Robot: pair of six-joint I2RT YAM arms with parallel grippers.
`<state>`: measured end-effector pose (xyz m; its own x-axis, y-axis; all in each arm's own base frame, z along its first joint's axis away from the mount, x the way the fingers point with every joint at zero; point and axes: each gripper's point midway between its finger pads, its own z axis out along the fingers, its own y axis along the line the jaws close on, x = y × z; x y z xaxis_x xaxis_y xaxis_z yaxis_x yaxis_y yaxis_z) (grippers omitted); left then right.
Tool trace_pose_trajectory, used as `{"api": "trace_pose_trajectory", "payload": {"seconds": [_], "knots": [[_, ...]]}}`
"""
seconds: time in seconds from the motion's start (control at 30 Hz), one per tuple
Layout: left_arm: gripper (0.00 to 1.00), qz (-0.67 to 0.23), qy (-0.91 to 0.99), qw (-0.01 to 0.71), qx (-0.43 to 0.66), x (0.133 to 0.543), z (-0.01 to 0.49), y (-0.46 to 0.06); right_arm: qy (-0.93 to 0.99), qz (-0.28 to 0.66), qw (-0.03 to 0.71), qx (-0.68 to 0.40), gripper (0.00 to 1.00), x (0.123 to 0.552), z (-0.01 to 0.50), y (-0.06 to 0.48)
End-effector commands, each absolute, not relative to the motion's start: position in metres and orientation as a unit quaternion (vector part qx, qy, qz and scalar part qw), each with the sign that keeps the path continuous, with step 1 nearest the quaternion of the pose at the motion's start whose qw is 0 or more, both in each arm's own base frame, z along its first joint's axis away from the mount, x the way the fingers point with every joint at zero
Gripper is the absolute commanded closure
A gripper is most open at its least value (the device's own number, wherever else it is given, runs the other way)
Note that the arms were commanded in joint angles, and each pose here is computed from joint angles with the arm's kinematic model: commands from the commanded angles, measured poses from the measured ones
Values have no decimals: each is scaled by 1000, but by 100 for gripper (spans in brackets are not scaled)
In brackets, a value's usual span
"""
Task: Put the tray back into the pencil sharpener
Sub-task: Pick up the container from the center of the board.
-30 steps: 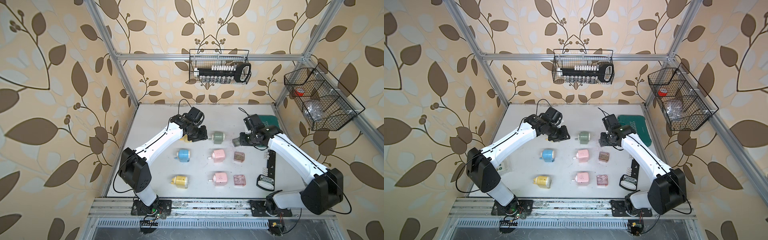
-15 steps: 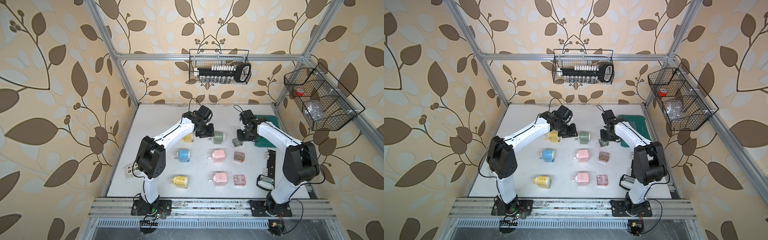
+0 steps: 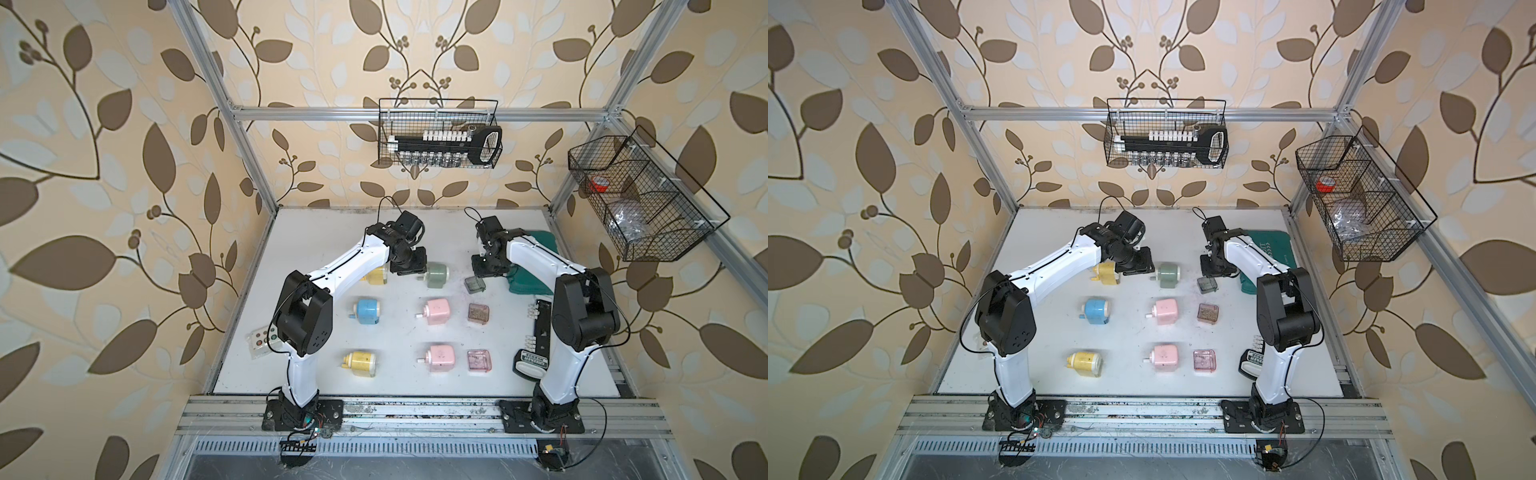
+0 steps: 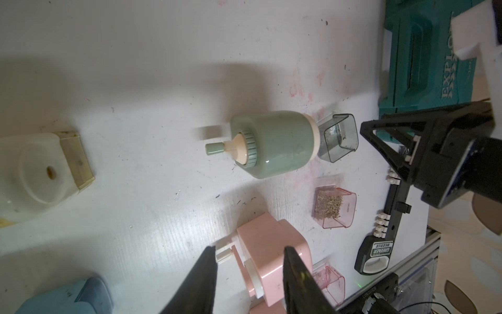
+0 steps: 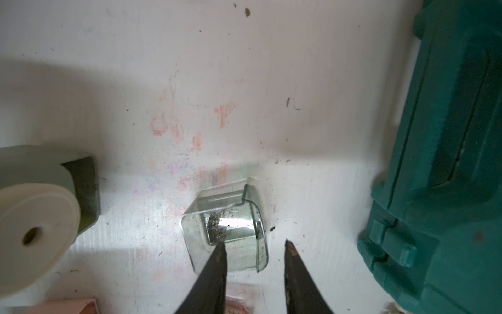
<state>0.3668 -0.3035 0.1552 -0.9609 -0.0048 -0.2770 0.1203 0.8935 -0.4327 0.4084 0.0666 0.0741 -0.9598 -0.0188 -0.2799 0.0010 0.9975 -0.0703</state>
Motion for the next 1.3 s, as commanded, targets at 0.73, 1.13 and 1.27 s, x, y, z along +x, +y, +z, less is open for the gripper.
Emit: {"api": "trace_pose_trajectory", "payload": {"seconds": [0.73,1.13,1.27], "knots": [[57,-226,963,143,41,366,162,-305,996,-29,82,0,78,409,24,62],[56,-227,962,148,38,370,161,-307,993,-63,95,-3,100,406,40,59],[53,-226,961,155,32,381,157,-310,991,-87,100,-10,100,403,55,63]]}}
